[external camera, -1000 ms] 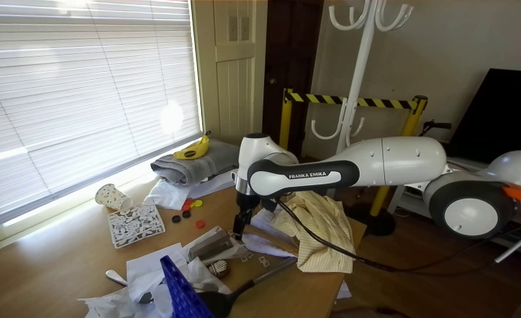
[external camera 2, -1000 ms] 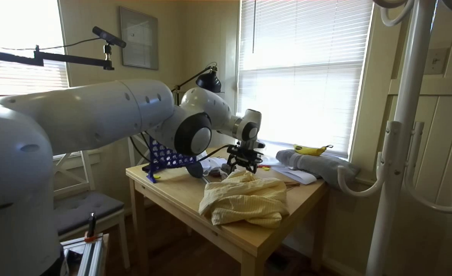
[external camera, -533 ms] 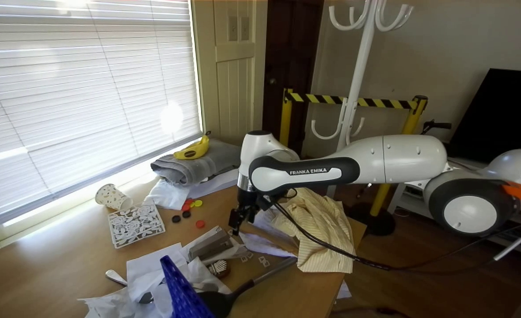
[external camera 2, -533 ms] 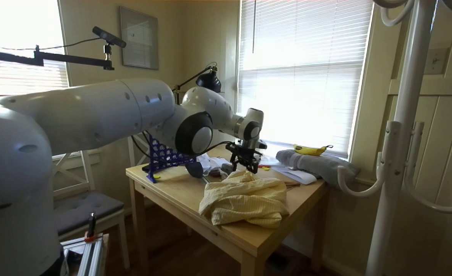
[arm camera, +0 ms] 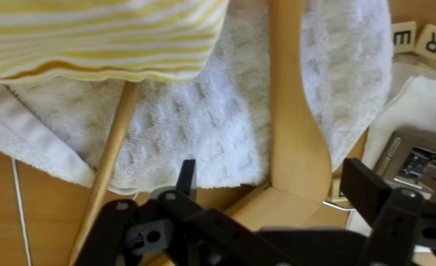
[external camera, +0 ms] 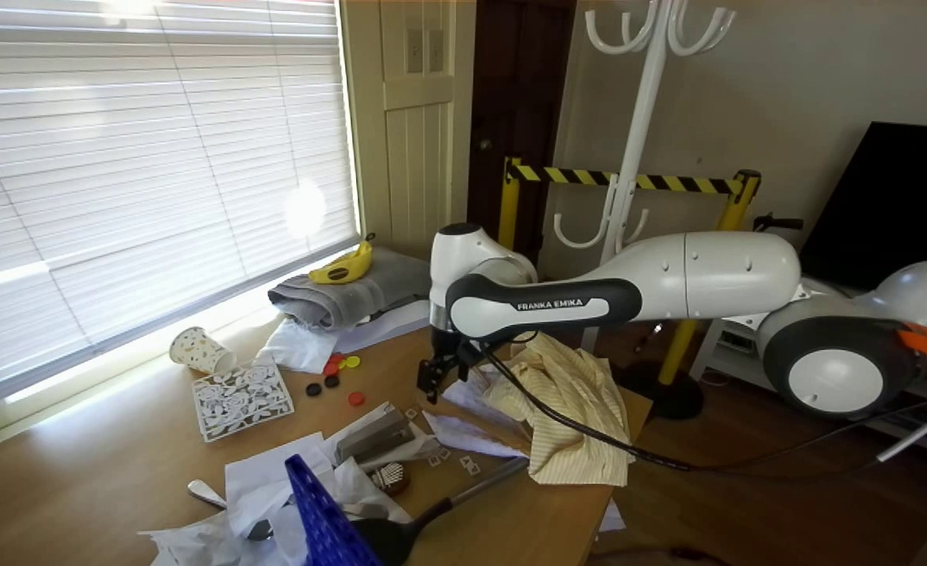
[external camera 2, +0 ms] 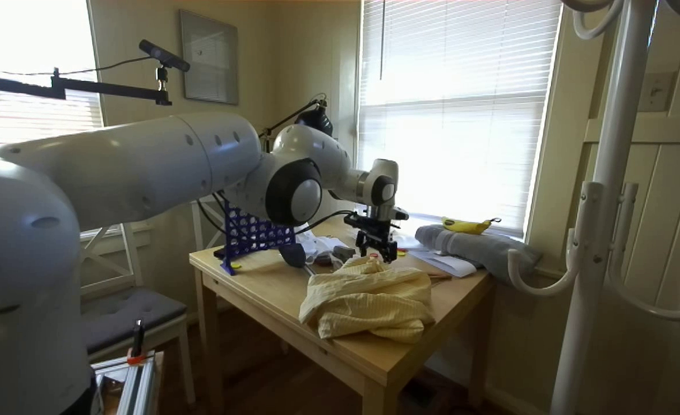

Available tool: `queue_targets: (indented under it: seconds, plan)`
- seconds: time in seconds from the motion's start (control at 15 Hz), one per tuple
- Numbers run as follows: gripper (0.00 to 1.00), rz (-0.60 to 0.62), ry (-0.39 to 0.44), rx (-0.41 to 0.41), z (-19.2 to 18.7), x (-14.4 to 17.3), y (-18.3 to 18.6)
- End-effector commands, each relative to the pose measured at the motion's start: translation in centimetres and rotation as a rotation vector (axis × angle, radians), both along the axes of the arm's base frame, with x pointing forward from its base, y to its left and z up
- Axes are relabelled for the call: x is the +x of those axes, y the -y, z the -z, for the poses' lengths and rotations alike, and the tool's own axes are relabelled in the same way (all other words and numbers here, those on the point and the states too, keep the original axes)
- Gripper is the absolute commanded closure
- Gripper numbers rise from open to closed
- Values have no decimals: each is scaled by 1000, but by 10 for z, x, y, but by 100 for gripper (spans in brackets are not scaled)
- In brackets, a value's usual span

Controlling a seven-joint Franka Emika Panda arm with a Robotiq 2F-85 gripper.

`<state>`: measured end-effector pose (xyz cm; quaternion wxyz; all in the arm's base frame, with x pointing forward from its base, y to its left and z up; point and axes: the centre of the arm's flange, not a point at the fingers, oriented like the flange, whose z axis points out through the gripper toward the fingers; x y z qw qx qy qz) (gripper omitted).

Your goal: Hang the white towel on the coat rack

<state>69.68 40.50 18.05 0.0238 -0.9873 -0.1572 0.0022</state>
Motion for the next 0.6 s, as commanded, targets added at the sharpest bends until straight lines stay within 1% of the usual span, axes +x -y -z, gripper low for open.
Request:
queue_targets:
  seconds: [0.0,0.13,0.2,0.27,0.53]
  plan:
    - [0,-131,-28,-52,13,-19,20]
    - [0,-205,-42,-61,23,-17,17]
    - [25,-232,-42,-60,25,-18,16]
    - [26,-246,-44,-62,26,-18,15]
    - [55,-288,-39,-58,22,-18,13]
